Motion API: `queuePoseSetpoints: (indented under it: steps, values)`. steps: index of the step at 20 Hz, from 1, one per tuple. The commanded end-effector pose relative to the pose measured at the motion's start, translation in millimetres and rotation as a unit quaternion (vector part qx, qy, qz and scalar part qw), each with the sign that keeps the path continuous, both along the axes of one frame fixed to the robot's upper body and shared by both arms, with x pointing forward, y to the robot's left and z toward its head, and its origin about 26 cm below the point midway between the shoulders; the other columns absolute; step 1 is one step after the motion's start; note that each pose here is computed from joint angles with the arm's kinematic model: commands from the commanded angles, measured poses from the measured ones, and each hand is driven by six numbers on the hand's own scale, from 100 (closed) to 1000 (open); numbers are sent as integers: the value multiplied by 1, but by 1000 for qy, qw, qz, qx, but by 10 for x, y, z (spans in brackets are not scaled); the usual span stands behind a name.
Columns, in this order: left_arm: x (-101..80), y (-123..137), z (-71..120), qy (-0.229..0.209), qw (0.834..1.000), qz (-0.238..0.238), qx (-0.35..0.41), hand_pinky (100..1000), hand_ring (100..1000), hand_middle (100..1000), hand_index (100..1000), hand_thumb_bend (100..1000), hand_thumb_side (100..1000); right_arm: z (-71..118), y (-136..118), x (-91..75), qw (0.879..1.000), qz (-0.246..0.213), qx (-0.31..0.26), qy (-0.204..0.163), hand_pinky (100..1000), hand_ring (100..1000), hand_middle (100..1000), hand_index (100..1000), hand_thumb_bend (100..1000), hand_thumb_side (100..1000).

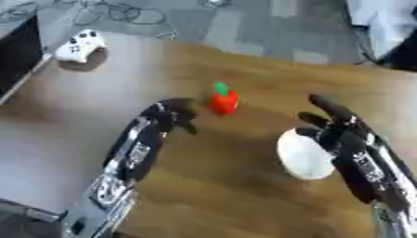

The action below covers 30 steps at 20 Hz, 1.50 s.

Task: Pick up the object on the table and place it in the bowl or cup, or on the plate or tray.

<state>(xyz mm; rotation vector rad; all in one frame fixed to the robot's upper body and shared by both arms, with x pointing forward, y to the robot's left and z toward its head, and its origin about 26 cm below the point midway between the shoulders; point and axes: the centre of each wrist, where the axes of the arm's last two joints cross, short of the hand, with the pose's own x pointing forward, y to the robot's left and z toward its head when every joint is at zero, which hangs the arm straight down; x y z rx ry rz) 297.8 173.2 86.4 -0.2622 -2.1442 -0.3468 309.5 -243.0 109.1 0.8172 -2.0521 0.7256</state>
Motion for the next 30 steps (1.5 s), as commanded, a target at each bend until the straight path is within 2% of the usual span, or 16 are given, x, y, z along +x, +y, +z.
queuePoseSetpoints:
  steps: [1,9,20,24,26,29,30]
  values:
    - [29,24,104,-24,1000,3,15,840,561,612,787,544,808,44,-58,-1,1000,-6,-11,-11,884,938,1000,968,100,540]
    - [70,6,225,-48,999,3,24,831,553,609,780,546,806,33,-57,-3,1000,-6,-14,-10,886,939,1000,971,100,538]
    - [144,-14,242,-56,998,16,23,799,512,590,768,535,799,13,3,-7,1000,5,-18,1,890,942,1000,975,100,538]
    - [266,13,381,-95,992,32,73,788,514,568,727,468,757,7,20,-7,1000,13,-22,4,891,942,1000,975,100,538]
    - [353,30,489,-122,984,48,118,787,519,567,720,455,747,4,27,-7,1000,16,-23,4,890,942,1000,975,100,538]
    - [470,43,646,-178,966,76,173,748,567,555,676,422,630,10,35,-3,999,21,-25,3,891,943,1000,975,100,538]
    - [511,41,668,-196,958,87,189,749,573,562,678,420,625,14,38,-1,999,22,-26,1,891,943,1000,975,100,538]
